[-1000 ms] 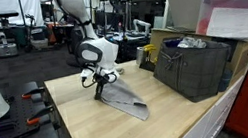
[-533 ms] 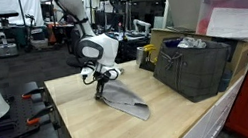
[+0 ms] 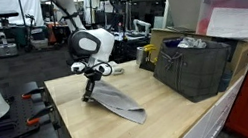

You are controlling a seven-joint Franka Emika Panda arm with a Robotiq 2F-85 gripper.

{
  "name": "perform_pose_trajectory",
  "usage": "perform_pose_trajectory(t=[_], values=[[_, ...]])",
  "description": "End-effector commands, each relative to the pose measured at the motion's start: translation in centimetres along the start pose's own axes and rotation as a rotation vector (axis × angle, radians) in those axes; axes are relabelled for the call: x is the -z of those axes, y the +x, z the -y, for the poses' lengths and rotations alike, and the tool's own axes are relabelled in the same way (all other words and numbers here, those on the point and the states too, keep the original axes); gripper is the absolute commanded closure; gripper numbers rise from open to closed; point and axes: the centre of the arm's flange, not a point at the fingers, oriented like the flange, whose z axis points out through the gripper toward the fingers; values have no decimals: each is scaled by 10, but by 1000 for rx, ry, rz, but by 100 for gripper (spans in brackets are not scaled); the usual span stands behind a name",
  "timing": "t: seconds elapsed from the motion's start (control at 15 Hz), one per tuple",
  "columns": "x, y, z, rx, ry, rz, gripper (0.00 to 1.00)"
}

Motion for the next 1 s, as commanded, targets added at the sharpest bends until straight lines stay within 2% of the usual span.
perform_pose_trajectory(t=[0.0,0.13,0.2,0.27,0.33,0.53,0.8,0.93], values=[[14,-27,-20,-37,-52,47,98],[19,-32,-25,-44,-68,52,98],[21,-33,-25,-44,-73,55,69],[24,-34,-25,-45,-76,54,67],[27,-36,-24,-33,-79,54,89],[32,-41,-24,-17,-86,56,100],[39,-44,-23,-11,-73,54,99],[49,-33,-15,-20,-39,6,99]])
